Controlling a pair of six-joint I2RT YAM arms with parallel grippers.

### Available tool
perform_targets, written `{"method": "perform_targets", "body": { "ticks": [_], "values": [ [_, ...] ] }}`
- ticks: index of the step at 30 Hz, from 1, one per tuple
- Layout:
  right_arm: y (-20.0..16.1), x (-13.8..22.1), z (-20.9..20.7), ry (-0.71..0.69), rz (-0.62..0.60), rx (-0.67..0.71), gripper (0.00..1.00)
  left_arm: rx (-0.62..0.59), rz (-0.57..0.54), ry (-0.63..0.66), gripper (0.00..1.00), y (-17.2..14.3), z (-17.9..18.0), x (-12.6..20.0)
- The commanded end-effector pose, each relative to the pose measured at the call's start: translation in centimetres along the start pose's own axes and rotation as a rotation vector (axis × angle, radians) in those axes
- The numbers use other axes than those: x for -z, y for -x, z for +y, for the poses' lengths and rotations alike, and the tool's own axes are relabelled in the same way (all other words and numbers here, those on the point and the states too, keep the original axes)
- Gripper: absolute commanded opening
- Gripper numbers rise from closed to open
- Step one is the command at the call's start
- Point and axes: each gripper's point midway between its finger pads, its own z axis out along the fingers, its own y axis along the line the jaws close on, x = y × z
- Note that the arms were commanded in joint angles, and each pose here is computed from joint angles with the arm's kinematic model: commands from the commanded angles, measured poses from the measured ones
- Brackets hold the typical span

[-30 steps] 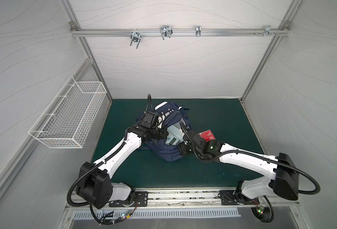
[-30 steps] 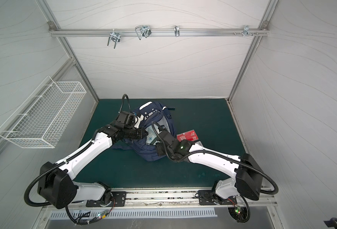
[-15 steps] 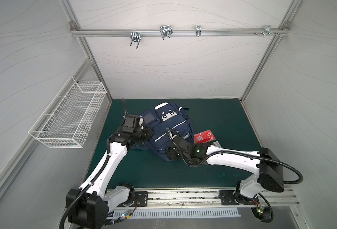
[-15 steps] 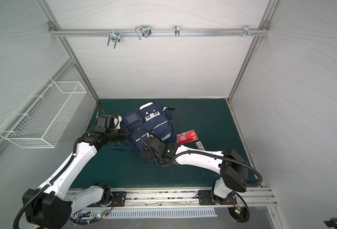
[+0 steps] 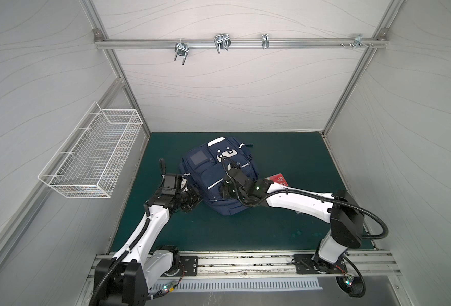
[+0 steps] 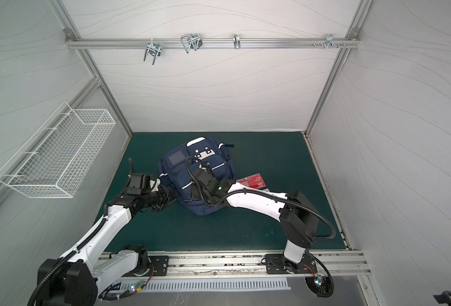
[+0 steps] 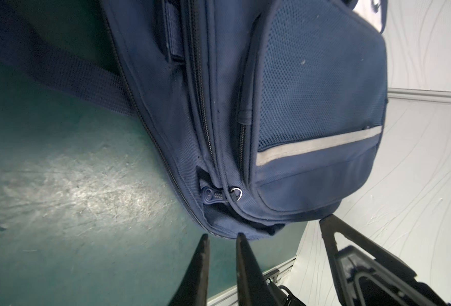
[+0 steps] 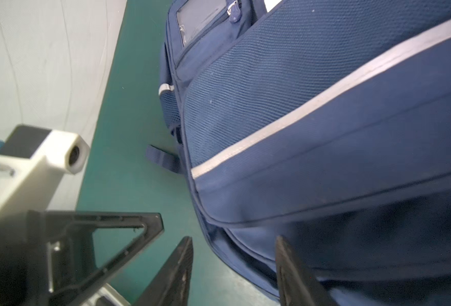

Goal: Pack books, pencil case, and school supplies into a backpack
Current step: Zip the student bag at the center of the table.

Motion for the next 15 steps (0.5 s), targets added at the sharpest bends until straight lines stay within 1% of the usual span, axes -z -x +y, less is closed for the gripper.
{"method": "perform_targets", "body": {
  "ticks": [1, 4, 6, 15],
  "values": [
    [-0.9, -1.9, -1.1, -0.053, 0.056, -0.13, 0.49, 0.012, -0.039, -0.078, 0.2, 0.8, -1.5, 0.7],
    [-1.8, -3.2, -1.6, -0.062, 0.092, -0.21, 0.47, 0.026, -0.034, -0.089, 0.19, 1.0, -1.5, 0.9],
    [-2.3, -3.6, -1.9, -0.058, 0.098, -0.238, 0.47, 0.034, -0.034, -0.088, 0.19, 1.1, -1.4, 0.9],
    [-3.6, -3.5, -2.3, -0.06, 0.101, -0.275, 0.52, 0.066, -0.018, -0.103, 0.17, 1.2, -0.8, 0.3]
  ]
}}
